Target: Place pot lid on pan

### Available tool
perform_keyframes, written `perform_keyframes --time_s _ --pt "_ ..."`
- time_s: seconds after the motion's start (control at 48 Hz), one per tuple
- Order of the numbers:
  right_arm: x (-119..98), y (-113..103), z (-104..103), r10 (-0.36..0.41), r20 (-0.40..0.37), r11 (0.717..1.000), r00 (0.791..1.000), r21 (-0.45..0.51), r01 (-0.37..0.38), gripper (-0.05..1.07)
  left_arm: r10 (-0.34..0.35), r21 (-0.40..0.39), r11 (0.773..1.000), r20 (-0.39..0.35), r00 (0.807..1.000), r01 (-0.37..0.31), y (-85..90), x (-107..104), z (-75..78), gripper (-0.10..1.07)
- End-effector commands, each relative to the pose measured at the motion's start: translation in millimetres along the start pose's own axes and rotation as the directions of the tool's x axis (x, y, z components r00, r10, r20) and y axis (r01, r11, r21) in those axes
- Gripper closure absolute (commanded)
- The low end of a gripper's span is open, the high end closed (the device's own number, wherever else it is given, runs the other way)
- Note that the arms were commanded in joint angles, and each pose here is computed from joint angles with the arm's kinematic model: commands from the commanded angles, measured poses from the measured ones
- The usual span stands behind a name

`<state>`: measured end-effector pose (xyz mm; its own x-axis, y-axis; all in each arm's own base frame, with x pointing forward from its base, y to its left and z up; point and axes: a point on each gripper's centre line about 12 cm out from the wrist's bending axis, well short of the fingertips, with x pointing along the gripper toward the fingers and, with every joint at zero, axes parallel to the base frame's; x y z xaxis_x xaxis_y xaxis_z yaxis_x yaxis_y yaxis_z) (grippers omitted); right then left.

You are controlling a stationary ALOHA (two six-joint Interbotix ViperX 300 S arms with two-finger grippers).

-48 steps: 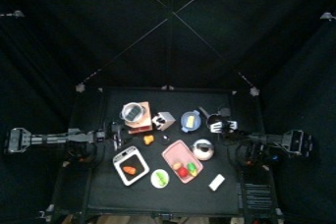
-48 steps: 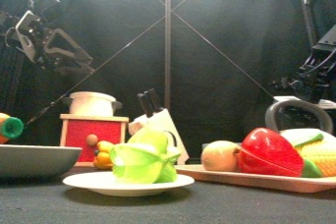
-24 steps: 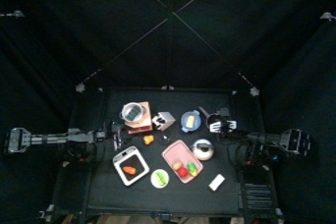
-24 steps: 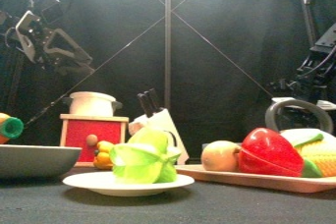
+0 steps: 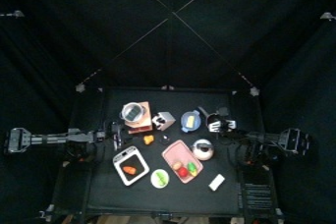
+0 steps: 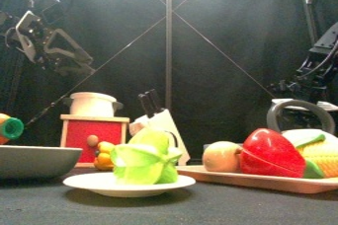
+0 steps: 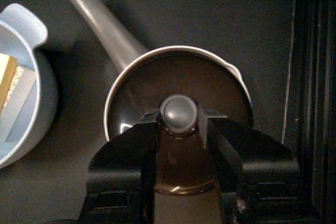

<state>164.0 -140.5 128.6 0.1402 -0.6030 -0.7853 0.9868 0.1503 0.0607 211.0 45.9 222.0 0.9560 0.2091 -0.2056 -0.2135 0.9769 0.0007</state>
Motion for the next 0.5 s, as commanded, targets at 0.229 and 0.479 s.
perform_keyframes --time_s 0.229,0.479 --pt "-6.9 6.9 11.9 0.035 0.037 0.999 0.999 0.016 -0.036 0.39 0.002 0.001 1.000 0.012 1.000 -0.002 0.3 0.8 3.6 0.11" --pt "-7.7 7.8 13.4 0.038 0.041 0.999 0.998 0.019 -0.039 0.39 0.002 0.001 1.000 0.012 1.000 -0.002 0.3 0.8 3.6 0.11"
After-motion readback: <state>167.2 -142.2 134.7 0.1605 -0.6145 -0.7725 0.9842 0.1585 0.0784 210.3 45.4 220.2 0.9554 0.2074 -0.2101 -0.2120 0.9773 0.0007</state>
